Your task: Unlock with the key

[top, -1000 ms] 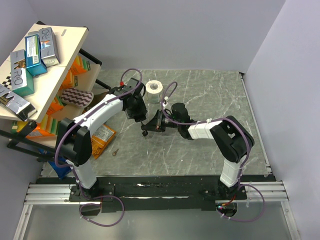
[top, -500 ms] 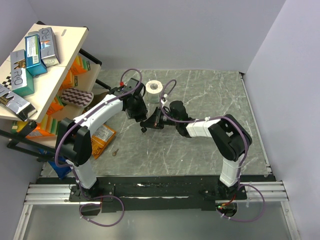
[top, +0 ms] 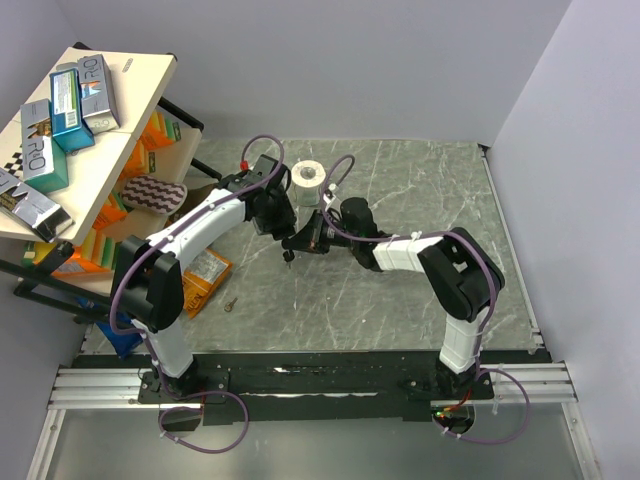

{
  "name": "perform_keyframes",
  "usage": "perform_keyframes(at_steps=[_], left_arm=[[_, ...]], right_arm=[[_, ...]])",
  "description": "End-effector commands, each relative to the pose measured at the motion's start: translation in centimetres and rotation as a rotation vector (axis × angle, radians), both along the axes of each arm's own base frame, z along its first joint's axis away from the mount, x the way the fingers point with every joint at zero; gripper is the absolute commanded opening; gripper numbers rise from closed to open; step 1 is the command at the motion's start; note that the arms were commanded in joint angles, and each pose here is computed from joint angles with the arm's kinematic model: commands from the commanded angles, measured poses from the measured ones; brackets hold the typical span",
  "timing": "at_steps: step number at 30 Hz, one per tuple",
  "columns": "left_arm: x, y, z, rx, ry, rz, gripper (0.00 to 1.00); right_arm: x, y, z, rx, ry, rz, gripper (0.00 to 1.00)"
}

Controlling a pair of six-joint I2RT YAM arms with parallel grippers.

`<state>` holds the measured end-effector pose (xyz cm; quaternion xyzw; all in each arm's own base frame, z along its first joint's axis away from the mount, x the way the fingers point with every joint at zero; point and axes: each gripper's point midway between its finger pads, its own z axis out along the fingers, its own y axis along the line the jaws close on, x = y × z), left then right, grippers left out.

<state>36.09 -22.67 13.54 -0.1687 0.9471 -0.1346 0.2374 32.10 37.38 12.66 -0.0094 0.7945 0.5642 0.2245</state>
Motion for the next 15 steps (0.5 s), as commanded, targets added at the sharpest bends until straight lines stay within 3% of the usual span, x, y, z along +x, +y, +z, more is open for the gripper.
perform_keyframes(at_steps=[1, 15], left_arm=[[-7.7, -5.2, 2.1, -0.185, 0.205, -0.21, 0.01], [-8.3, -6.0, 3.0, -0.193, 0.187, -0.259, 0.01]], right_arm=[[8.9, -1.2, 6.1, 0.069, -0.258, -0.277, 0.0], [12.7, -4.1, 9.1, 0.078, -0.33, -0.389, 0.0]])
